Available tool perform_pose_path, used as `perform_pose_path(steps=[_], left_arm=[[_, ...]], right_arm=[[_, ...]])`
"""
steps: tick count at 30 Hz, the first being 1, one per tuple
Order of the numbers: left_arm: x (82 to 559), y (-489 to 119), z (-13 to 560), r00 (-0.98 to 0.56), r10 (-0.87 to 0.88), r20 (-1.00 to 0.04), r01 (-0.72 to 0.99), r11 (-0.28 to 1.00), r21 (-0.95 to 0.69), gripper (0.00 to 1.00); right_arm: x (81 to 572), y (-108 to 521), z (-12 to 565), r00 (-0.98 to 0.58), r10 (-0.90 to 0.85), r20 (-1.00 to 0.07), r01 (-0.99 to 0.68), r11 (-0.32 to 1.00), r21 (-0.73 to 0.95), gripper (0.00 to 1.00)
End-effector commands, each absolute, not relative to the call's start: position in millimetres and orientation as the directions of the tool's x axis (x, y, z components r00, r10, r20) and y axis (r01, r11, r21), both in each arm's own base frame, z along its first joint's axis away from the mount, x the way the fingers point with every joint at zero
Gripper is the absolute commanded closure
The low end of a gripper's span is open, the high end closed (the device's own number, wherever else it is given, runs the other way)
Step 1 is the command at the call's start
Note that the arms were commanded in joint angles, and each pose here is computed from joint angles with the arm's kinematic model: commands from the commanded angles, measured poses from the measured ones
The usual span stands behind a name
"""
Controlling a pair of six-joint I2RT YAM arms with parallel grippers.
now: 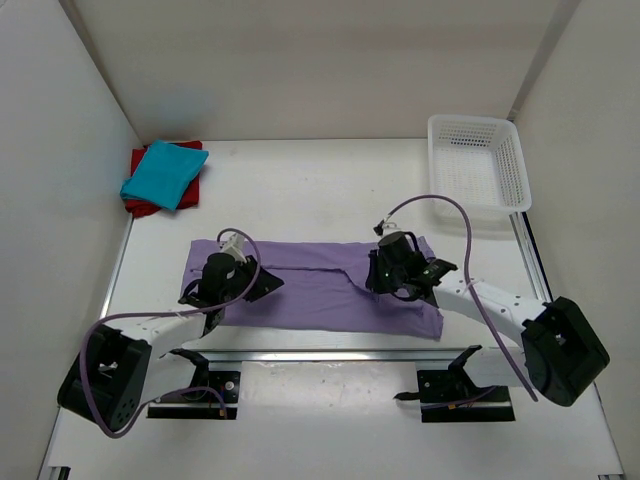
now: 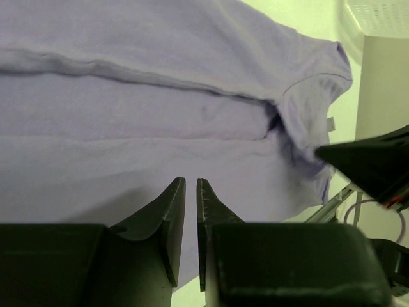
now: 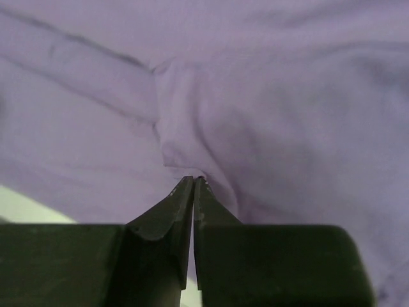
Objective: Fold and stack the t-shirts
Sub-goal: Fold the other side of the tshirt into a rectangle
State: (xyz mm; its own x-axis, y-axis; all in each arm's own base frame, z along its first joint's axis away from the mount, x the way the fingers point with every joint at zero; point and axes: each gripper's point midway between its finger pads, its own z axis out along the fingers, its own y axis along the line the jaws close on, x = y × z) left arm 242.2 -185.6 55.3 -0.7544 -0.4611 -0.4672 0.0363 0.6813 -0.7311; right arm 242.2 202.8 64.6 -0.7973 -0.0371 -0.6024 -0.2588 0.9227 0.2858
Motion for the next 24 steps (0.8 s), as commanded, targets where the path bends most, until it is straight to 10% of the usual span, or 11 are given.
perform_pose_path(steps=[1, 11, 16, 24], left_arm=[[260, -199, 87, -0.726, -0.474, -0.498, 0.109, 0.636, -0.764, 0.76], [285, -195, 127, -0.675, -0.539, -0.504, 0.126, 0.589, -0.798, 0.75], [283, -227, 129, -0.715, -0.458, -0.529, 0.186, 0.604, -0.775, 0.74], [312, -224, 80, -0.77, -0.488, -0.412, 0.045, 0.602, -0.797, 0.75]], right_arm=[[219, 217, 62, -0.835, 0.011, -0.549, -0.223, 0.907, 0.357, 0.97], [203, 252, 106, -0.831, -0.018, -0.557, -0.374, 0.759, 0.533, 0.7], [267, 163, 91, -0.771, 0.194, -0.606, -0.147, 0.872, 0.466, 1.0], [341, 87, 53, -0.718, 0.346, -0.604, 0.1, 0.91, 0.402, 1.0]])
